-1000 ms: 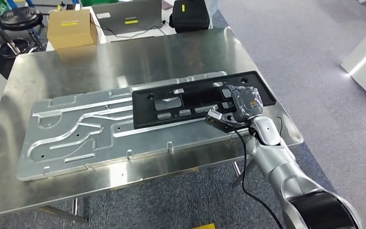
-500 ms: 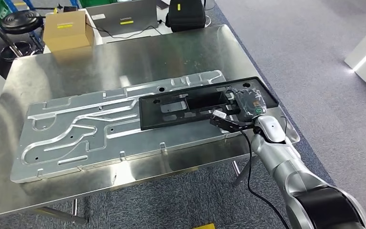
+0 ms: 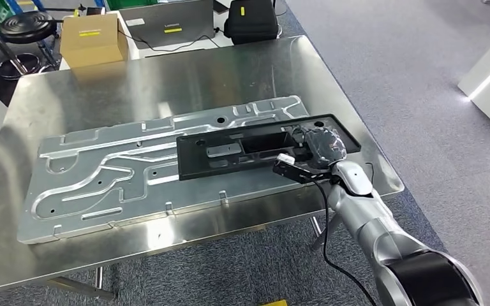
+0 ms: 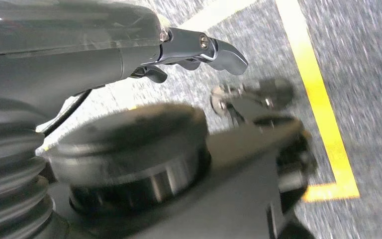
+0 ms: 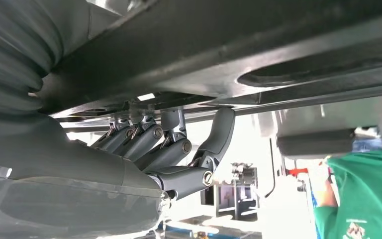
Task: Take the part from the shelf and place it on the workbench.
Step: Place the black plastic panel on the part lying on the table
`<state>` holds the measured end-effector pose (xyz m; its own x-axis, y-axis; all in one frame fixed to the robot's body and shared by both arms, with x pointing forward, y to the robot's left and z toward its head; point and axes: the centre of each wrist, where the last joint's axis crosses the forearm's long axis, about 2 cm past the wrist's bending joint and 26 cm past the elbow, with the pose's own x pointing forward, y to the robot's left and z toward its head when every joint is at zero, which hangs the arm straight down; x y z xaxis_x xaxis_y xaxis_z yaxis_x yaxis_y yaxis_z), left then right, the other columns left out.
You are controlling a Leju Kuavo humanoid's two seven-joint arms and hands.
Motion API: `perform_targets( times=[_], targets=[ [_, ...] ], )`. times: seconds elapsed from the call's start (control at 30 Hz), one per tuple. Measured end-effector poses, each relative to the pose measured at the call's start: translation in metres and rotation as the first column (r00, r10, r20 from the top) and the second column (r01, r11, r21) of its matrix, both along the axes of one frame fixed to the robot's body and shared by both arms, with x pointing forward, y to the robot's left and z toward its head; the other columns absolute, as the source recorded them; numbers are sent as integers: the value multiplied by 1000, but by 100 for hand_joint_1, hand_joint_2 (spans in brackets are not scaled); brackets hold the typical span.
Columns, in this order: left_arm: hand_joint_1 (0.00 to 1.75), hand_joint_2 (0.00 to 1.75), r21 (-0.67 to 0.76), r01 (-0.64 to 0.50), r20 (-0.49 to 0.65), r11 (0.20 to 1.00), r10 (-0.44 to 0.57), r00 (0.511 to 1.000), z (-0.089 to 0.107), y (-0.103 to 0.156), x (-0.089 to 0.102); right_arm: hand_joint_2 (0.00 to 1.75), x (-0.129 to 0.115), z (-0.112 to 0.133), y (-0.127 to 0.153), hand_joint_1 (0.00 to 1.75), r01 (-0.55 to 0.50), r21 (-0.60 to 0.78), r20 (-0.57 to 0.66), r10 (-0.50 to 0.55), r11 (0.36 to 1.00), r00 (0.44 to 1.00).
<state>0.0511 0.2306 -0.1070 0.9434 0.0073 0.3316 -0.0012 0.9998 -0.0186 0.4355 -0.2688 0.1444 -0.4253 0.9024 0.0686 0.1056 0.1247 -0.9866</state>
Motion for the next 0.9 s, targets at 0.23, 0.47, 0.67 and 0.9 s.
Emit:
perform_targets(
  times=[0.23, 0.47, 0.67, 0.9],
  targets=[
    [0, 175, -5, -16, -3, 1000, 16, 1000, 0, 1, -2, 0, -11, -18, -1, 0, 12, 17, -50, -12, 1000, 999],
    [0, 0, -10, -17, -6, 1000, 17, 1000, 0, 2, -1, 0, -13, -22, 0, 0, 16, 25, -60, -14, 1000, 998],
    [0, 0, -7, -16, -15, 1000, 16, 1000, 0, 2, -2, 0, -16, -26, 1, 0, 16, 28, -72, -14, 999, 997],
    [0, 0, 6, -28, -16, 1000, 28, 999, 0, 3, -1, 0, -18, -31, -3, 0, 39, 141, -161, -16, 989, 987]
  ],
)
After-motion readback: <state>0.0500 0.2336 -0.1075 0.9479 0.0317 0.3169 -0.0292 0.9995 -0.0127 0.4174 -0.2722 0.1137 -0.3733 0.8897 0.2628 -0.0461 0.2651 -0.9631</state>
